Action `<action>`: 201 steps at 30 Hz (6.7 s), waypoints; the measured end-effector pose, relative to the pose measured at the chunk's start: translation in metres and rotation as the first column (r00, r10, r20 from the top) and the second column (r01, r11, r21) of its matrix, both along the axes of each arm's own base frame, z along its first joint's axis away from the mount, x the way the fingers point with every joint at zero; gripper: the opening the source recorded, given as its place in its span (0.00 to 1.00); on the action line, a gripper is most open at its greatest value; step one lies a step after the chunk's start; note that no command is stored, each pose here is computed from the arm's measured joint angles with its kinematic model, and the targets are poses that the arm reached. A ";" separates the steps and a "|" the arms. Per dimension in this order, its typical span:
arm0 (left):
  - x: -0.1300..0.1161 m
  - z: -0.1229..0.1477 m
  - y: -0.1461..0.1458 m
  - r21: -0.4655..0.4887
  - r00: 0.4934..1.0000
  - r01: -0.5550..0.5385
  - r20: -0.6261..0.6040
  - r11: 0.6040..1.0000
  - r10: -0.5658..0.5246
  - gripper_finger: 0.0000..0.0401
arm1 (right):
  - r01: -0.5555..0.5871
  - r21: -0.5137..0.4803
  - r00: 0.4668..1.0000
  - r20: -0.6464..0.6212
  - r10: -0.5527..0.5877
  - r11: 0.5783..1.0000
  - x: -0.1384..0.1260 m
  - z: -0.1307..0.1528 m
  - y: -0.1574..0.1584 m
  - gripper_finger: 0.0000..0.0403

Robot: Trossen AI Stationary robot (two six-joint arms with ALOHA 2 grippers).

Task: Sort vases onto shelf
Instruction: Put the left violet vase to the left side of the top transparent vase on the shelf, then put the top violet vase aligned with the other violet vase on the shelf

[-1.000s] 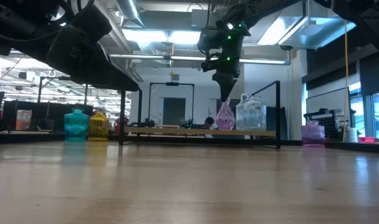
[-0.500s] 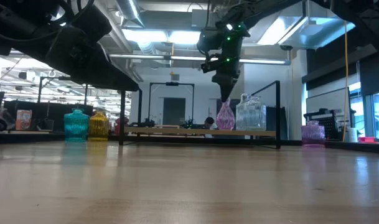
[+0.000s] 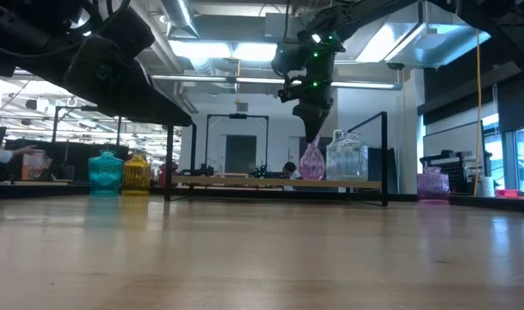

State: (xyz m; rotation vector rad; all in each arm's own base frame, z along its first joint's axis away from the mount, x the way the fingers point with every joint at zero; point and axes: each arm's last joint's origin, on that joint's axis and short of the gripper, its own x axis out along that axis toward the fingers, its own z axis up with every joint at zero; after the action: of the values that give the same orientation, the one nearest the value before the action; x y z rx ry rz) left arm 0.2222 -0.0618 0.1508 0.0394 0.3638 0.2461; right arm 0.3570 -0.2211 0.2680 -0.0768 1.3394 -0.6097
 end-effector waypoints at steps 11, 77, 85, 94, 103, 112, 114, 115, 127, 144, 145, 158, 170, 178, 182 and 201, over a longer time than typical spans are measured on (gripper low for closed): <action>0.000 0.000 0.000 0.000 1.000 -0.002 0.000 1.000 0.002 0.23 | 0.009 0.026 1.000 0.028 -0.009 1.000 -0.002 0.026 0.003 0.36; 0.000 -0.001 0.003 0.002 1.000 -0.009 -0.010 1.000 0.009 0.23 | 0.597 0.257 0.762 0.115 -0.637 0.760 -0.223 -0.009 0.016 0.30; 0.000 -0.001 0.003 0.002 1.000 -0.009 -0.010 1.000 0.009 0.23 | 0.610 0.245 0.766 0.060 -0.640 0.753 -0.222 -0.026 0.013 0.30; 0.000 -0.001 0.003 0.002 1.000 -0.009 -0.010 1.000 0.009 0.23 | 0.622 0.278 0.768 -0.034 -0.639 0.732 -0.217 -0.047 0.005 0.30; 0.000 -0.001 0.003 0.002 1.000 -0.009 -0.010 1.000 0.009 0.23 | 0.626 0.290 0.769 -0.080 -0.634 0.724 -0.214 -0.058 0.001 0.30; 0.000 -0.001 0.003 0.002 1.000 -0.010 -0.010 1.000 0.010 0.23 | 0.610 0.291 0.785 -0.090 -0.613 0.737 -0.214 -0.059 0.001 0.25; 0.000 -0.001 0.003 0.002 1.000 -0.009 -0.009 1.000 0.009 0.23 | 0.603 0.291 0.790 -0.093 -0.606 0.742 -0.214 -0.059 0.001 0.21; 0.000 -0.001 0.003 0.002 1.000 -0.010 -0.009 1.000 0.010 0.23 | 0.596 0.292 0.797 -0.097 -0.596 0.749 -0.214 -0.059 0.001 0.18; 0.000 -0.001 0.003 0.004 1.000 -0.015 -0.009 1.000 0.015 0.23 | 0.556 0.258 0.830 -0.126 -0.544 0.790 -0.215 -0.058 0.000 0.02; 0.001 -0.001 0.006 0.004 1.000 -0.030 -0.007 1.000 0.030 0.23 | 0.534 0.205 0.841 -0.031 -0.539 0.820 -0.218 -0.001 0.008 0.00; 0.001 -0.001 0.006 0.004 1.000 -0.030 -0.006 1.000 0.030 0.23 | 0.526 0.198 0.846 -0.017 -0.533 0.827 -0.217 0.004 0.011 0.01; 0.002 0.000 0.006 0.000 1.000 -0.030 0.002 1.000 0.030 0.23 | 0.418 0.060 0.894 0.152 -0.422 0.907 -0.194 0.073 0.039 0.01; 0.002 0.000 0.006 0.000 1.000 -0.029 0.001 1.000 0.029 0.23 | 0.319 0.002 0.905 0.298 -0.305 0.948 -0.175 0.123 0.064 0.01; 0.002 0.000 0.006 0.000 1.000 -0.030 0.001 1.000 0.030 0.23 | 0.198 -0.053 0.922 0.350 -0.168 0.979 -0.152 0.130 0.081 0.01; 0.002 0.000 0.006 -0.002 1.000 -0.030 0.001 1.000 0.030 0.23 | 0.128 -0.074 0.937 0.335 -0.096 0.989 -0.135 0.125 0.087 0.01; 0.002 0.000 0.006 -0.002 1.000 -0.030 0.001 1.000 0.030 0.23 | -0.180 -0.019 0.975 0.128 0.181 0.983 -0.054 0.062 0.096 0.01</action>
State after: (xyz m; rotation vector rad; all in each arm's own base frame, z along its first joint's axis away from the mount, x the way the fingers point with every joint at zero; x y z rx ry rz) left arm 0.2237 -0.0558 0.1508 0.0322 0.3642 0.2758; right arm 0.3030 -0.1246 0.3302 -0.1611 1.1892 -0.4580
